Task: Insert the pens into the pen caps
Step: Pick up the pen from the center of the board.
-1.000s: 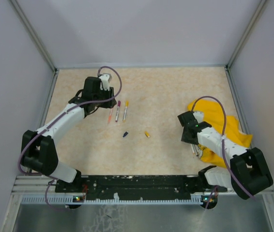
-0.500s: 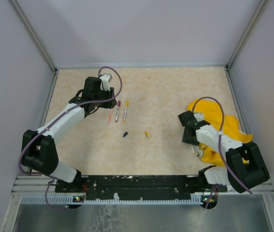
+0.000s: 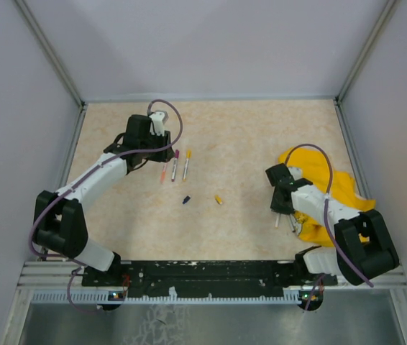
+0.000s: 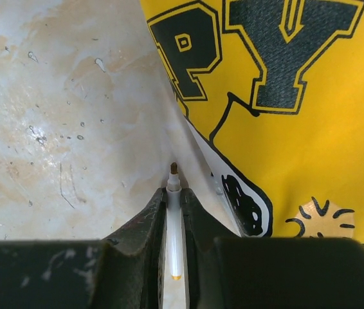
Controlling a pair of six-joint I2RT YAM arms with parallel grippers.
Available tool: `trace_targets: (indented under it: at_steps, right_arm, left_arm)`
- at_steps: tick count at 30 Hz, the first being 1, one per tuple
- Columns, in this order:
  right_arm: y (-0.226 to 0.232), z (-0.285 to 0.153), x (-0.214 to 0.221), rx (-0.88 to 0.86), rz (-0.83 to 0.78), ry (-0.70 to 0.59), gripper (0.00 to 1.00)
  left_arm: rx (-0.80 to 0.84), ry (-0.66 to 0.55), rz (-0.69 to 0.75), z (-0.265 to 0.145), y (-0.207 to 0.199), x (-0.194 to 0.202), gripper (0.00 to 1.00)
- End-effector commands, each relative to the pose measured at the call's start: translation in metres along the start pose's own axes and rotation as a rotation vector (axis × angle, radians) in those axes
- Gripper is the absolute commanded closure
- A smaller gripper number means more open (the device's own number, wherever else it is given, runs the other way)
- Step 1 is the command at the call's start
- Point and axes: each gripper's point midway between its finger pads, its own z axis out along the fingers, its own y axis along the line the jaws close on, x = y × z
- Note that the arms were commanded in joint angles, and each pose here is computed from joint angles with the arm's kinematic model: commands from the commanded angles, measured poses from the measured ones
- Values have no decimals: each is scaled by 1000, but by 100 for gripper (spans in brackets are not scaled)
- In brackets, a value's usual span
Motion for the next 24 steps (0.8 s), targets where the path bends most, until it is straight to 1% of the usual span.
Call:
trace_targets:
  at_steps: [1, 5, 6, 9, 11, 15, 24]
  right_arm:
    - [9, -1, 1, -52, 8, 26, 89]
    - [21, -6, -2, -117, 10, 28, 92]
    - [26, -7, -2, -141, 9, 35, 90]
    - [30, -9, 0, -164, 2, 46, 76]
    - [28, -8, 1, -154, -5, 48, 73]
    - [24, -9, 6, -140, -25, 64, 71]
    - [28, -15, 15, -160, -62, 101, 72]
  left_arm:
    - [19, -40, 19, -2, -4, -18, 57]
    - [28, -41, 21, -3, -5, -18, 57]
    - [33, -40, 23, -2, -6, -18, 57]
    - [35, -40, 23, -2, -6, -18, 57]
    - [37, -40, 24, -2, -7, -18, 57]
    - [43, -37, 23, -1, -8, -18, 57]
    - [47, -35, 24, -1, -8, -17, 57]
